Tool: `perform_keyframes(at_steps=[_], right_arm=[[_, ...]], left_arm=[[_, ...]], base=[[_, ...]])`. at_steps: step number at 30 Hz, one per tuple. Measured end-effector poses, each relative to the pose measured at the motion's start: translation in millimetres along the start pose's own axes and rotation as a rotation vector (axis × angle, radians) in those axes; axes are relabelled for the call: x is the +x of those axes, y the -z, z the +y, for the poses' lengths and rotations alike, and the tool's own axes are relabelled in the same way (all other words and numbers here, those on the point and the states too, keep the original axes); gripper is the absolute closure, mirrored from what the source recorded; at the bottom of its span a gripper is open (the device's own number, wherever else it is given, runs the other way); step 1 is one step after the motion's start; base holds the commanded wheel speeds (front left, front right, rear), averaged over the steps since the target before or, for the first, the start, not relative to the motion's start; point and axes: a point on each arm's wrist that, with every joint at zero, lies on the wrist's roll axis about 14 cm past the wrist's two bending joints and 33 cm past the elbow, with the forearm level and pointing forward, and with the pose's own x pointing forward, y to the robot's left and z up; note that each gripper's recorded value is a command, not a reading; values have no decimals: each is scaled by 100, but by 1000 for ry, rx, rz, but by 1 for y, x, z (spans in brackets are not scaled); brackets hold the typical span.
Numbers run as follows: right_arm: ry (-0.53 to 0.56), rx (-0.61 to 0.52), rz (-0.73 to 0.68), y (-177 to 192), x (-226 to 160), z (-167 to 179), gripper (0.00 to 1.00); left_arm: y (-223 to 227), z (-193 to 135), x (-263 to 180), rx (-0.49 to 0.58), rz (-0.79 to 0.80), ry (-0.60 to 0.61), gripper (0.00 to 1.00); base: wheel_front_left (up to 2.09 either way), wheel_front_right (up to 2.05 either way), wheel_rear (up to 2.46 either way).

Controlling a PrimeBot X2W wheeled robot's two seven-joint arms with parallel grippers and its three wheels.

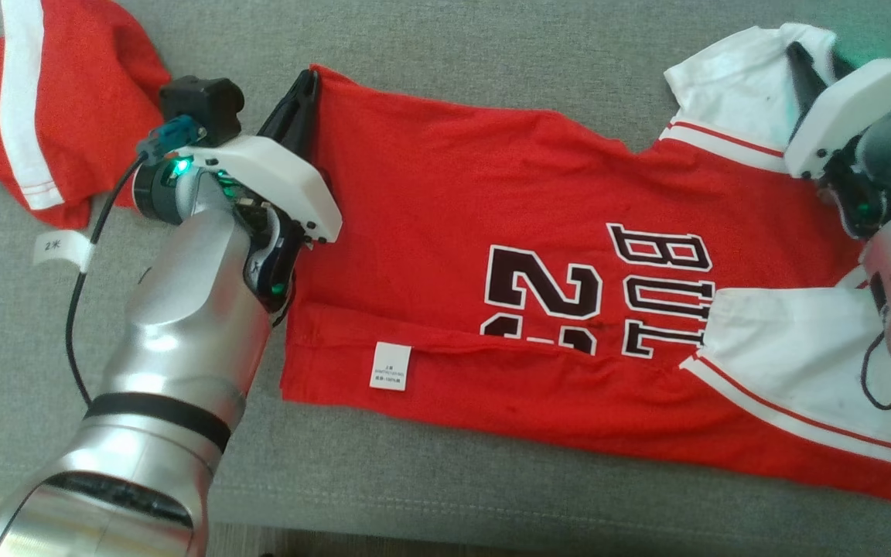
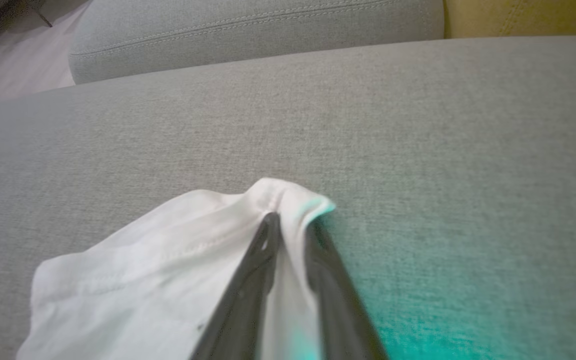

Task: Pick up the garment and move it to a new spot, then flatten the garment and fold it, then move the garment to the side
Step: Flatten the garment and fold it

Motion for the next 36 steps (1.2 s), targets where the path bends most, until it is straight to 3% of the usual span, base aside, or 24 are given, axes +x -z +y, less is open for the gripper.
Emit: perform_keyframes(at_steps=[9,21,31,36], right_arm=[[-51,-5,-132,-22,-13,10,100],[-89,14,-290,-34,-65,-1,100],[-173,62,-413,-41,-103,10,100],[-197,104,-435,-30,-127,10,100]], left_arm=[[-12,-9,0,-24,-46,13,100],[-15,-10,-27,-61,-109,0,100],[-23,-5,-46,-69,-167,-14,100],[-27,-8,-56,-108,-172,-4,100]], base=[[0,0,0],[0,0,0],[0,0,0],[0,0,0]])
